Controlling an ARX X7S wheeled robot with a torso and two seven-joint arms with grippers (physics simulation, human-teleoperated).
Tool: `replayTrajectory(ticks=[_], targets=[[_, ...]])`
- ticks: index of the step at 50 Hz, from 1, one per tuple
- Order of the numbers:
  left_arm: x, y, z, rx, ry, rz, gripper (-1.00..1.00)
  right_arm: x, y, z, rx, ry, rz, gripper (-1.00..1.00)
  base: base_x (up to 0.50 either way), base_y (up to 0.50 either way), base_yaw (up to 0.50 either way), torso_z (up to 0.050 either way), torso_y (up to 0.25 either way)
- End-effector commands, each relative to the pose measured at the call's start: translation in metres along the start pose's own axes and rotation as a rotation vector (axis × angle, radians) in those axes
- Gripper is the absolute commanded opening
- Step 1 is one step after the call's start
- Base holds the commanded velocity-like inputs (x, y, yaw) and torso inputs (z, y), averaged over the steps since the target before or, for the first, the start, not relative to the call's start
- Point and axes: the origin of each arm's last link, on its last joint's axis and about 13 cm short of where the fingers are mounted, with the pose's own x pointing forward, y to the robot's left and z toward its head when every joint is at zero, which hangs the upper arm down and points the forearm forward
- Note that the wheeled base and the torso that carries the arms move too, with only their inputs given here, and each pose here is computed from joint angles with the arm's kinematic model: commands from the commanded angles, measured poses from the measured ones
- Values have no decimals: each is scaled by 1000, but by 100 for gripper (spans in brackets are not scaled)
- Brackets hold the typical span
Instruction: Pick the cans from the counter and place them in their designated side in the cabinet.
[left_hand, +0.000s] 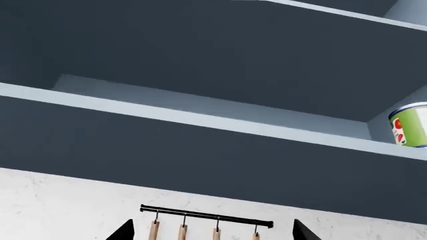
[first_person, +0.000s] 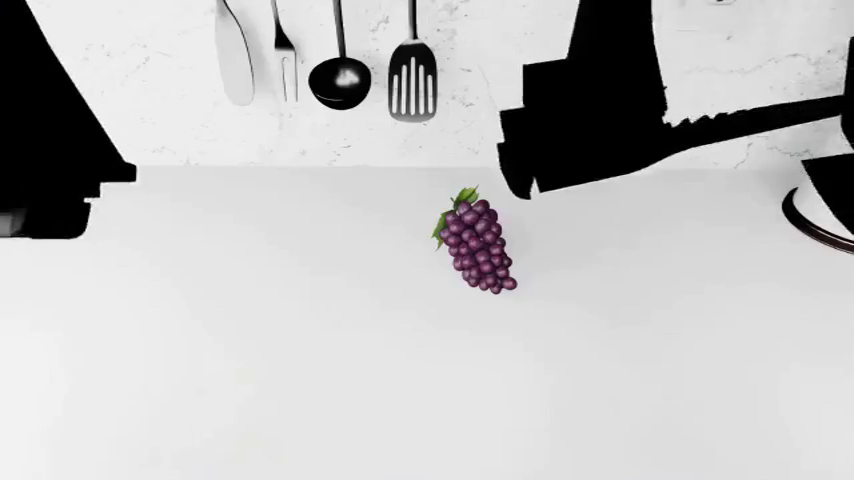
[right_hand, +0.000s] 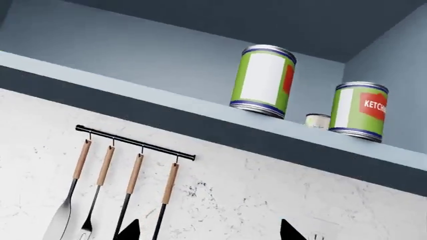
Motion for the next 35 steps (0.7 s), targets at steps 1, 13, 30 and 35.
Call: replayTrajectory(ticks=[1,13,30,35], targets=[[-36,3,-5,-17,3,-64,100,-13,-2,-46,52,-24,-3,100,0,0,0,0,0],[-44,2,-2,-54,-6,-97,100,-36,-22,-98,117,-21,-29,100,0,0,0,0,0],[-47,0,7,-91,-54,-119,100,-40,-24,-100,153,-31,-31,100,0,0,0,0,0],[-47,0,11,-104,-75,-115,100,-40,-25,-100,158,-35,-38,100,0,0,0,0,0]])
